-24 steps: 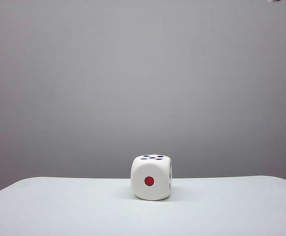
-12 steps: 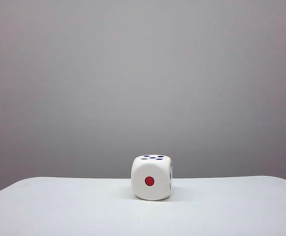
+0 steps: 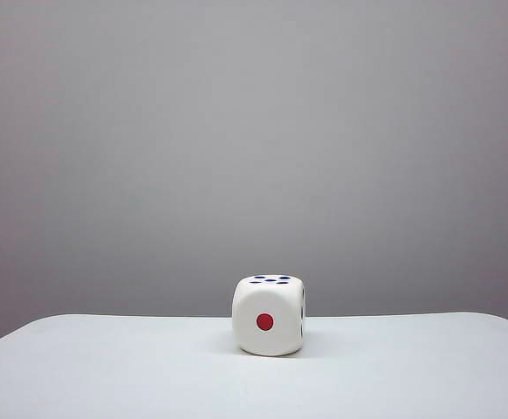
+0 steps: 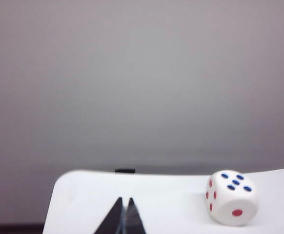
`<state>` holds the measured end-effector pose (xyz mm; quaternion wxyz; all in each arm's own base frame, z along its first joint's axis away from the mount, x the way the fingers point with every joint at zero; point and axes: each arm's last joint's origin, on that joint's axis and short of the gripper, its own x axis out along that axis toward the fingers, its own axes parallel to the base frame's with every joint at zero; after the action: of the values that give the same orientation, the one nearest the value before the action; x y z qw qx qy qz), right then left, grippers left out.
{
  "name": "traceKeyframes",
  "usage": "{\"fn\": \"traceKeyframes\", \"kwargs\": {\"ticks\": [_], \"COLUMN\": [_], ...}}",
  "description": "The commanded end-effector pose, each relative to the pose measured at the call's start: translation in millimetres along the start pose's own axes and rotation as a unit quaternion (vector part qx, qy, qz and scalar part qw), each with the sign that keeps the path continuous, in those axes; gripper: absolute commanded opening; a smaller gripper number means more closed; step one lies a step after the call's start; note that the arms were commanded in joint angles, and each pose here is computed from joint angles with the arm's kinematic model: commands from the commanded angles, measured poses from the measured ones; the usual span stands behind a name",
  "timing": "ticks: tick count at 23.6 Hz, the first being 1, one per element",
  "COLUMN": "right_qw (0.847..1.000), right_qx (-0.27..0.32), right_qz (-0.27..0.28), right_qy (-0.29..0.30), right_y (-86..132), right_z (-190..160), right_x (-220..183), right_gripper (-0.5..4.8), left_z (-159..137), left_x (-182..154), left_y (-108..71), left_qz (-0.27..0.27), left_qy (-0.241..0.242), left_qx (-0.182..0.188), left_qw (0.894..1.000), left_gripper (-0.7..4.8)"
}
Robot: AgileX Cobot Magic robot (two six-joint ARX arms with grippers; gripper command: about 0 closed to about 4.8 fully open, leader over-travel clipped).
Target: Pick up the dice on the table and roll the dice.
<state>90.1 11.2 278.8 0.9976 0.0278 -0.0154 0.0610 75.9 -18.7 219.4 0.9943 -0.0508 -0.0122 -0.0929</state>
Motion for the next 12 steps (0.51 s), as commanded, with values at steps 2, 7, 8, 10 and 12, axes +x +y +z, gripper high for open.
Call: {"fn": "traceKeyframes", "kwargs": {"ticks": [2, 7, 8, 10, 12], "right_qw": [1.000, 0.998, 0.997, 0.996, 0.996], "right_qx": [0.027, 0.032, 0.033, 0.033, 0.034], "right_qz": [0.003, -0.031, -0.037, -0.040, -0.045], "right_qy": [-0.002, -0.045, -0.055, -0.068, -0.075], "right_y": [-0.6, -3.3, -3.7, -4.0, -4.5], "right_z": [-15.7, -24.0, -23.4, -24.8, -29.0], "right_x": [-2.2, -15.5, -18.4, -22.1, -23.0], "right_gripper": [-0.07, -0.07, -0.07, -0.07, -0.07], "left_z": [-8.9, -15.4, -15.6, -15.8, -18.8], "left_x": [3.7, 6.0, 6.0, 6.4, 7.4], "left_y": [1.2, 1.8, 1.8, 1.8, 2.0], "left_qz": [0.012, 0.016, 0.016, 0.016, 0.016], "left_qy": [0.005, 0.008, 0.008, 0.003, 0.005], "left_qx": [-0.006, -0.007, -0.007, -0.003, -0.003], "left_qw": [1.000, 1.000, 1.000, 1.000, 1.000], "left_gripper": [-0.05, -0.05, -0.05, -0.05, -0.05]}}
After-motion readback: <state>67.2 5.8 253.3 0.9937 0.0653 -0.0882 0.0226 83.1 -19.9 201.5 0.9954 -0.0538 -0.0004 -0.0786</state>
